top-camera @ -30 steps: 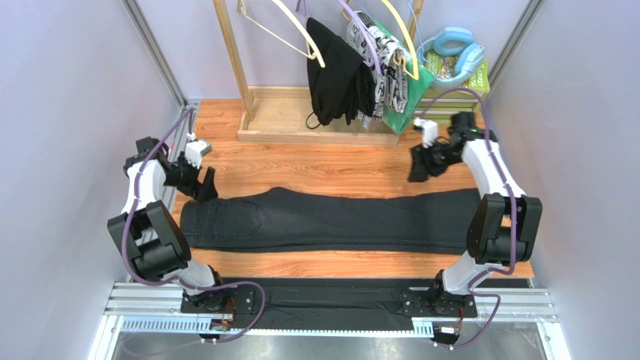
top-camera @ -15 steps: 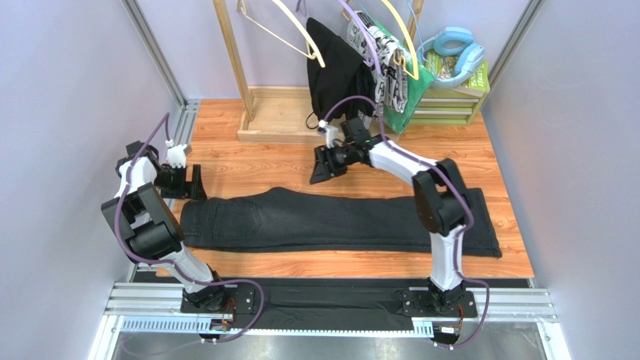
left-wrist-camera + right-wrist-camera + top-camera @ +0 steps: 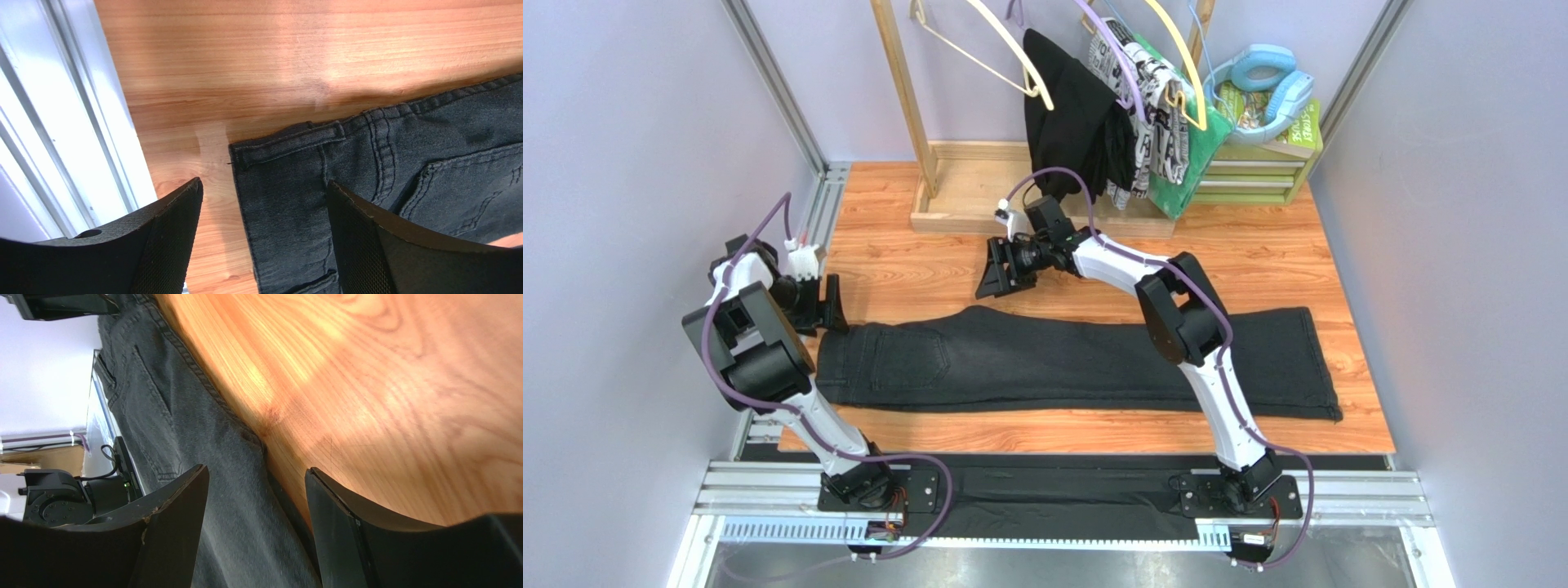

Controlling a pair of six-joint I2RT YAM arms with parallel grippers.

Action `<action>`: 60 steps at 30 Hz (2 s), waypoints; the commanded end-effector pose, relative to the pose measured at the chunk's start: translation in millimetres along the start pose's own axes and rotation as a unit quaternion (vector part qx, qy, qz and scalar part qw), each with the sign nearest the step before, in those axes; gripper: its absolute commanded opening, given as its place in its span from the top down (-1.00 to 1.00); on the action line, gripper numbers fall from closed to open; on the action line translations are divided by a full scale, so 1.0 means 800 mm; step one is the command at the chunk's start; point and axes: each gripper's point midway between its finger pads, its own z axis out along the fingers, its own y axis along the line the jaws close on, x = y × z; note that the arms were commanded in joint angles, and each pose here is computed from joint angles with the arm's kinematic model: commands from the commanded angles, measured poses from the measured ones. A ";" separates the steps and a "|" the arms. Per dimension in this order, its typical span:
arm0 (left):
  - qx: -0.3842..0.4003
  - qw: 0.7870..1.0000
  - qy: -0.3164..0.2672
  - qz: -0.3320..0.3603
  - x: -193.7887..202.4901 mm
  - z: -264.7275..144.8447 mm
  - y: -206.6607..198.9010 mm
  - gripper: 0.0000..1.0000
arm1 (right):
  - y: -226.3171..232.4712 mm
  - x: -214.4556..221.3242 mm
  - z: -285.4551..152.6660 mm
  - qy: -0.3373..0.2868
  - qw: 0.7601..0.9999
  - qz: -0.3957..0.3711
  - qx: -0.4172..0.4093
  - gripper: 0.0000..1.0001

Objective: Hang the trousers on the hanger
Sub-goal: Fold the trousers

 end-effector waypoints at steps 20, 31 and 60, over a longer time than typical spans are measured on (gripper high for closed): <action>0.033 0.993 -0.112 -0.018 -0.059 -0.021 0.002 1.00 | -0.012 -0.084 -0.004 -0.072 0.997 -0.016 -0.005 1.00; 0.054 0.976 -0.186 0.101 -0.099 -0.081 -0.027 -0.26 | -0.017 -0.024 -0.092 0.027 0.991 -0.115 0.061 -0.75; 0.188 0.741 0.000 0.645 0.098 0.046 -0.273 -0.27 | -0.107 0.274 -0.318 0.247 0.901 -0.271 0.233 -0.07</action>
